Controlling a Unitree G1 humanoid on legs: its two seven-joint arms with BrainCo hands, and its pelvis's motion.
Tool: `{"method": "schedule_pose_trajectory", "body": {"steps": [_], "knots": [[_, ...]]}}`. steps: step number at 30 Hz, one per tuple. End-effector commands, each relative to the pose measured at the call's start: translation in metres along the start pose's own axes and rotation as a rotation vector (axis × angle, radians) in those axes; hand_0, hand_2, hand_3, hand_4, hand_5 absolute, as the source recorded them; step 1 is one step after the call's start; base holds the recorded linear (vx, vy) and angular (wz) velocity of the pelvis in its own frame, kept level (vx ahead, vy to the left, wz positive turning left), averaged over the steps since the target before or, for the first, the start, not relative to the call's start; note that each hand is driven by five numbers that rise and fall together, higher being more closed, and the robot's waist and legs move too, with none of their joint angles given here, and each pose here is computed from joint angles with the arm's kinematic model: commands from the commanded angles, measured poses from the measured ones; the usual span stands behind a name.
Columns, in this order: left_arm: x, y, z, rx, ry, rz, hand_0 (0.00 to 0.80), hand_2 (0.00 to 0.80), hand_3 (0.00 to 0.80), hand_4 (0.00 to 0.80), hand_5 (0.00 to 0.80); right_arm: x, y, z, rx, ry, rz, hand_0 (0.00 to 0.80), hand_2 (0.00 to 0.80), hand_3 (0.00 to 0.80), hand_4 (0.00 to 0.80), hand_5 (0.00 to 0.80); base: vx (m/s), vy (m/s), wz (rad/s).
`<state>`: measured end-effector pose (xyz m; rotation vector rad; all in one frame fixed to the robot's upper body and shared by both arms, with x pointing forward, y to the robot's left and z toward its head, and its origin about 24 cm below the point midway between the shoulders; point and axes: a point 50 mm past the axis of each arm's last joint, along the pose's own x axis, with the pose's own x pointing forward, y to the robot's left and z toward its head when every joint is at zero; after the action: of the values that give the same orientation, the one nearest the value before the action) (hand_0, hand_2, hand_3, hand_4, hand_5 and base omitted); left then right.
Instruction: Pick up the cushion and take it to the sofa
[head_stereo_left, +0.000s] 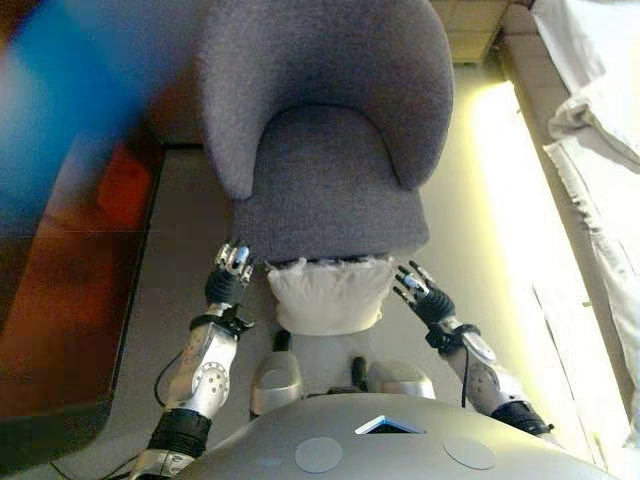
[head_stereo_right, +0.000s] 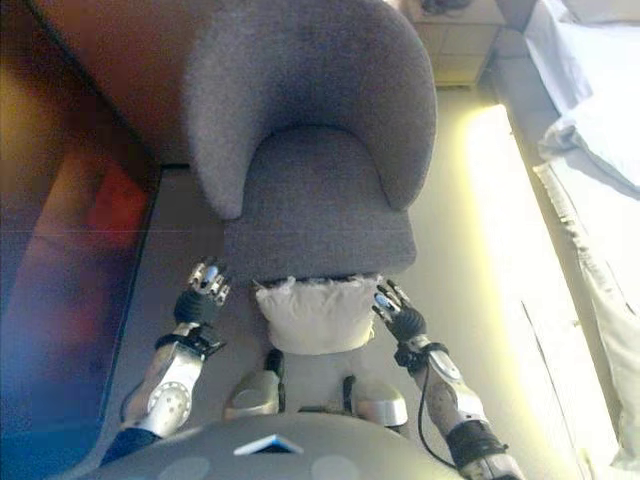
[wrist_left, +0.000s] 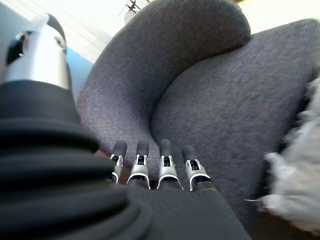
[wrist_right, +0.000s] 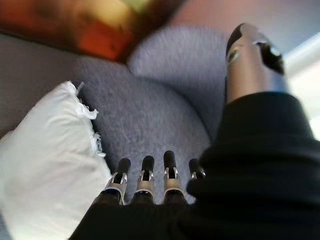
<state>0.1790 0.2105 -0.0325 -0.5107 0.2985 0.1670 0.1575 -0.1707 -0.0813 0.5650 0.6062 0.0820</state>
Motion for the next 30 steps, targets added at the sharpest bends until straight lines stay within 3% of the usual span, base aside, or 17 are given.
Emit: {"method": "schedule_pose_trajectory", "body": {"steps": [1,9,17,22,30], "knots": [[0.001,-0.004,0.022,-0.011,-0.108,-0.045,0.0,0.0,0.0,0.0,0.0,0.004,0.015,0.024,-0.028,-0.099,0.079,0.0,0.0,0.0,0.0,0.0,0.07,-0.033,-0.03],[-0.004,-0.007,0.015,-0.026,-0.1,-0.077,0.0,0.0,0.0,0.0,0.0,0.007,0.019,0.029,-0.061,-0.105,0.103,0.0,0.0,0.0,0.0,0.0,0.014,-0.028,0.09],[0.007,-0.02,0.011,0.029,-0.067,-0.166,0.0,0.0,0.0,0.0,0.0,0.014,0.025,0.032,-0.025,-0.16,0.061,0.0,0.0,0.0,0.0,0.0,0.089,0.063,0.46],[0.011,-0.018,0.021,0.072,-0.095,-0.159,0.0,0.0,0.0,0.0,0.0,0.018,0.037,0.023,-0.007,-0.143,0.09,0.0,0.0,0.0,0.0,0.0,0.117,0.095,-0.1],[0.012,-0.01,0.038,0.089,-0.15,-0.129,0.0,0.0,0.0,0.0,0.0,0.026,0.041,0.03,-0.007,-0.146,0.126,0.0,0.0,0.0,0.0,0.0,0.124,-0.294,-0.11]]}}
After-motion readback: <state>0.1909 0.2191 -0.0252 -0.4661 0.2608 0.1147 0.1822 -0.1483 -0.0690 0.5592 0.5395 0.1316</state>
